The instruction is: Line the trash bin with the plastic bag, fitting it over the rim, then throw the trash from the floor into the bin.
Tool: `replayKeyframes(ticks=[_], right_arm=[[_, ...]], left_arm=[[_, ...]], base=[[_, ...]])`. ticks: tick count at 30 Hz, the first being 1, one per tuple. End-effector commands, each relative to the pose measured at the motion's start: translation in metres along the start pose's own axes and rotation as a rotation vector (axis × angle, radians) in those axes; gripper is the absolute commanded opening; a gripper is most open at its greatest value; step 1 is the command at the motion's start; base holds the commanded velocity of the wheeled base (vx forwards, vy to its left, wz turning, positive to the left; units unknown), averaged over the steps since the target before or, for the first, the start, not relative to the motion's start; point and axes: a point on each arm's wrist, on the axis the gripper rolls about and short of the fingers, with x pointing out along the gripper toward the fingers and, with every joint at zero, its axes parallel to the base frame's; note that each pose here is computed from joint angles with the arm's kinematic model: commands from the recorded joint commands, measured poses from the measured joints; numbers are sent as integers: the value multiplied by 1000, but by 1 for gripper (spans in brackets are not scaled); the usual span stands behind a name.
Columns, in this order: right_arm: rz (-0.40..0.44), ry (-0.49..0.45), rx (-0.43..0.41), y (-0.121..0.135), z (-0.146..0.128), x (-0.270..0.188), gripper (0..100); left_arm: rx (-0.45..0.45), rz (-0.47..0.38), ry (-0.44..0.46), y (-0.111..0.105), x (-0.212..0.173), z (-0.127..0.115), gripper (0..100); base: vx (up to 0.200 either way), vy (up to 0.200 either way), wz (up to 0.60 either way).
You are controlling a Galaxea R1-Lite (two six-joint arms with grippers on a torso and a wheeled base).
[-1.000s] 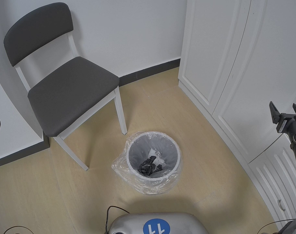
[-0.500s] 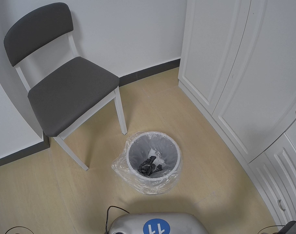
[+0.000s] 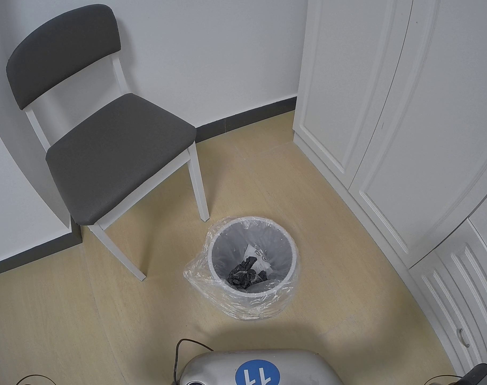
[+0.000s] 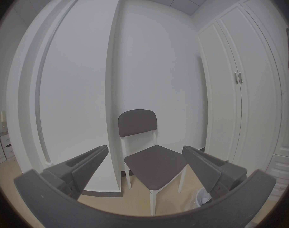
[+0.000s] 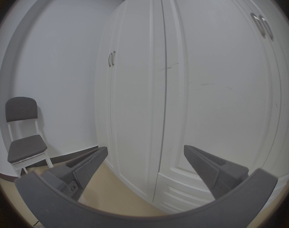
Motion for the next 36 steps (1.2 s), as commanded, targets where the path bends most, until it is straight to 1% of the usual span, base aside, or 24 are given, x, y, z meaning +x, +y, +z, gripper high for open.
replayKeyframes(ticks=[1, 14, 18, 20, 21, 24, 26, 31, 34, 36], right_arm=[[-11, -70, 46, -13, -2, -26, 100], [30, -163, 79, -34, -10, -70, 100], [39, -185, 74, -37, -12, -81, 100], [46, -198, 76, -38, -13, -84, 100], [46, -200, 79, -38, -13, -84, 100], [41, -242, 99, -39, -6, -86, 100], [38, -263, 108, -39, -2, -86, 100], [37, -263, 105, -39, -3, -86, 100], [46, -262, 102, -39, -3, -86, 100], [49, -266, 102, -39, -2, -87, 100]], left_arm=[[-13, 13, -57, 5, -20, 3, 100], [-25, 17, -100, 10, -40, 2, 100], [-25, 26, -118, 11, -47, 1, 100], [-21, 44, -134, 11, -53, -2, 100], [-22, 44, -135, 11, -53, -2, 100], [-21, 53, -151, 13, -65, -8, 100], [-18, 48, -145, 14, -71, -12, 100], [-21, 43, -127, 15, -78, -19, 100], [-61, 41, -106, 14, -76, -30, 100], [-60, 43, -82, 14, -74, -38, 100]], base=[[0, 0, 0], [0, 0, 0], [0, 0, 0], [0, 0, 0], [0, 0, 0], [0, 0, 0], [0, 0, 0], [0, 0, 0], [0, 0, 0], [0, 0, 0]])
